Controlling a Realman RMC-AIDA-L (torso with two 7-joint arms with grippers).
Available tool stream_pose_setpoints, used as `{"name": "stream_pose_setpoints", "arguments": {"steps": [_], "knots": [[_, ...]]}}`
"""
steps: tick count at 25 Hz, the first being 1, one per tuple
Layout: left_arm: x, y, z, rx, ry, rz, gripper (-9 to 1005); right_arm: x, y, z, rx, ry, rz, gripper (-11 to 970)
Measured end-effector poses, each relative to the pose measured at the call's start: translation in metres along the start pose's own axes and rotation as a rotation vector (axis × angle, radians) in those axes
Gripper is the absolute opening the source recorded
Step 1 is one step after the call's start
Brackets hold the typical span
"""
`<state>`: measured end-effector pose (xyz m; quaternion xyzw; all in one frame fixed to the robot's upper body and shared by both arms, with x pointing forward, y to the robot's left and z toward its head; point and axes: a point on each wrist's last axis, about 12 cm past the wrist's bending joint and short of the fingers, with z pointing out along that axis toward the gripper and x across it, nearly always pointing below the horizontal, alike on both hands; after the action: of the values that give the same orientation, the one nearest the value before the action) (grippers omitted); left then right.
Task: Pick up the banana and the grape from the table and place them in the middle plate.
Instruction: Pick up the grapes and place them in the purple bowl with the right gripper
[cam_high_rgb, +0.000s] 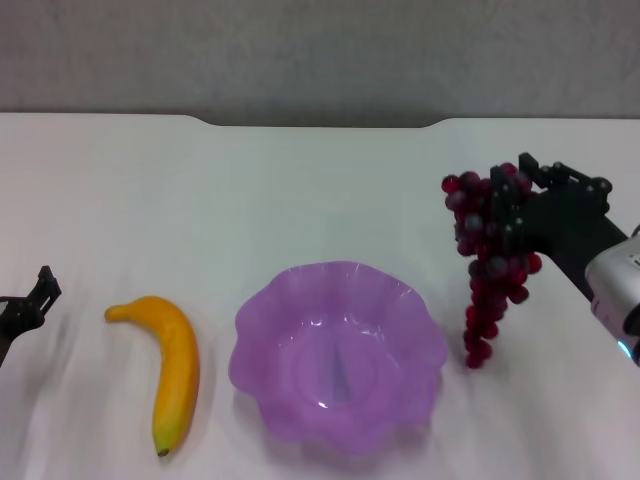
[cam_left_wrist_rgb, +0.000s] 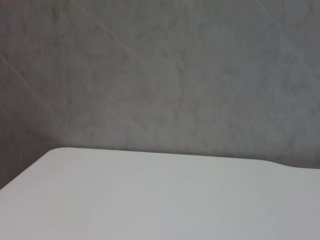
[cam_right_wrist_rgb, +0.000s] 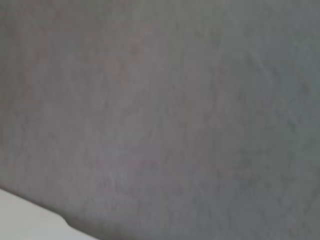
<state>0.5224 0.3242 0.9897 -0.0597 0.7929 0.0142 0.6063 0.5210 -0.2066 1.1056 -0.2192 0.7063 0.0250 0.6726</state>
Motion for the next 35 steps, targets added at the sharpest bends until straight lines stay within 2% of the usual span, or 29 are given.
{"name": "stream_pose_setpoints", "arguments": {"steps": [11, 17, 25, 29, 35], "knots": [[-0.001, -0.001, 0.001, 0.003, -0.003, 0.003, 890, -0.042, 0.012, 0.007, -0.049, -0.126, -0.031, 272], [-0.001, -0.001, 0.002, 0.004, -0.003, 0.002, 890, -0.057, 0.032, 0.015, -0.126, -0.178, -0.059, 271], [-0.002, -0.002, 0.002, 0.005, -0.005, 0.000, 890, -0.050, 0.060, 0.020, -0.230, -0.160, -0.076, 270], [-0.002, -0.002, 0.002, 0.006, -0.005, -0.002, 890, -0.043, 0.070, 0.020, -0.264, -0.146, -0.086, 270], [-0.002, -0.002, 0.002, 0.006, -0.005, -0.001, 891, -0.031, 0.076, 0.018, -0.285, -0.126, -0.089, 269]]}}
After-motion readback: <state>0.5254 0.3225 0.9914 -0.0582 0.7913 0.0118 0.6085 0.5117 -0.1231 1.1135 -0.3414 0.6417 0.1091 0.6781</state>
